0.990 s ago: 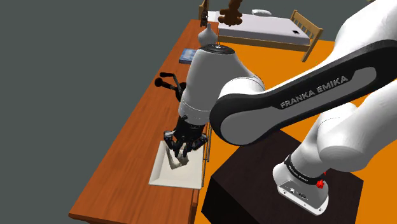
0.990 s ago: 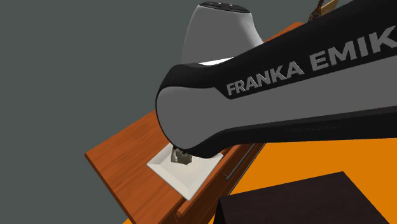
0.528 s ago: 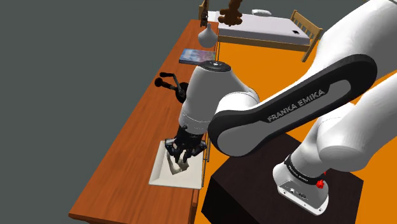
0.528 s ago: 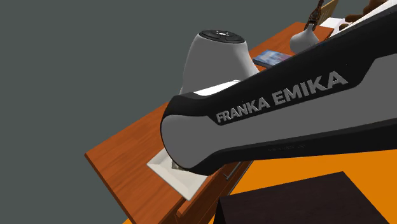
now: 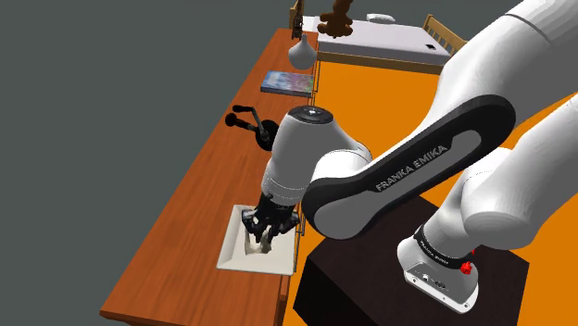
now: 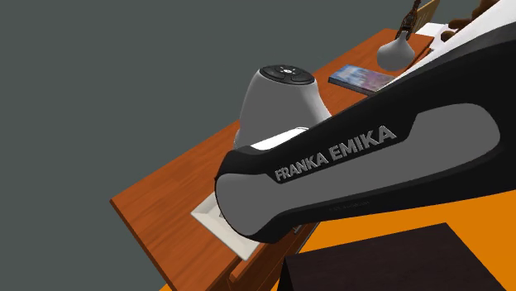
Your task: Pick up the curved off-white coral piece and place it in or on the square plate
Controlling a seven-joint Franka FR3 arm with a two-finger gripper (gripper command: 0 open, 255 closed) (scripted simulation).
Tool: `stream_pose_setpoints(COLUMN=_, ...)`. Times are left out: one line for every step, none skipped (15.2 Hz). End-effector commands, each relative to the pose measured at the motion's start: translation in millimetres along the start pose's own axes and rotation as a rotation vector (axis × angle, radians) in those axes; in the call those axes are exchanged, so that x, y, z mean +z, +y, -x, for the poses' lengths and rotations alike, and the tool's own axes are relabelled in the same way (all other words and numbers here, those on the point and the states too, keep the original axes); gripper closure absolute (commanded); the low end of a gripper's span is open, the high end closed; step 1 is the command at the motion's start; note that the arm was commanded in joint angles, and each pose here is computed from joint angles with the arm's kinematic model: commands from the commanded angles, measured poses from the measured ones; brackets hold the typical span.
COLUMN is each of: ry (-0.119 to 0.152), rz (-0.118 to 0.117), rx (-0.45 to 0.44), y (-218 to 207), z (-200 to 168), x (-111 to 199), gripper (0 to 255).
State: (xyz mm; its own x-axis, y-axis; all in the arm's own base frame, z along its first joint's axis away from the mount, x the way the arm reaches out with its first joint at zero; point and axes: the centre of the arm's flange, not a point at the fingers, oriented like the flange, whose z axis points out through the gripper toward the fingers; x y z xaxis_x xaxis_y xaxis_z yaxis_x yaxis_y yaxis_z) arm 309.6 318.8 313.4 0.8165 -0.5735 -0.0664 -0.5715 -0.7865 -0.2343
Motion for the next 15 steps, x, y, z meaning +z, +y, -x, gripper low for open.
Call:
stream_pose_setpoints(ry=-0.001, rz=0.001, rx=-0.001, y=0, z=0, x=1, gripper=255)
stream_pose_setpoints(ry=-0.001, rz=0.001, rx=-0.001, y=0, z=0, x=1, gripper=255)
stream_pose_setpoints(ry=-0.001, rz=0.001, rx=-0.001, y=0, z=0, x=1, gripper=255)
stream_pose_setpoints(ry=-0.001, rz=0.001, rx=-0.001, y=0, z=0, x=1, gripper=255)
stream_pose_setpoints(ry=-0.001, rz=0.001, rx=-0.001, y=0, z=0, x=1, gripper=0)
stream_pose_setpoints(ry=-0.001, rz=0.001, rx=-0.001, y=-1, z=0, x=2, gripper=0)
stream_pose_setpoints(ry=-0.001, rz=0.001, rx=-0.001, y=-1, z=0, x=2, gripper=0)
stream_pose_setpoints(ry=-0.001, rz=0.001, rx=-0.001, y=-1, z=0, x=2, gripper=0)
stream_pose_setpoints(ry=-0.001, rz=0.001, rx=-0.001, y=-1, z=0, x=2, gripper=0)
stream_pose_setpoints(ry=-0.001, rz=0.001, rx=-0.001, y=0, z=0, x=1, gripper=0)
stream_pose_setpoints(ry=-0.001, rz=0.001, rx=-0.001, y=0, z=0, x=-12, gripper=0)
stream_pose_setpoints(ry=-0.001, rz=0.001, rx=-0.001, y=0, z=0, x=-25, gripper=0)
stream_pose_setpoints(ry=-0.001, rz=0.001, rx=-0.001, y=0, z=0, x=-38, gripper=0)
stream_pose_setpoints(ry=-0.001, rz=0.001, rx=-0.001, y=0, z=0, x=-49, gripper=0)
stream_pose_setpoints(ry=-0.001, rz=0.001, rx=-0.001, y=0, z=0, x=-49, gripper=0)
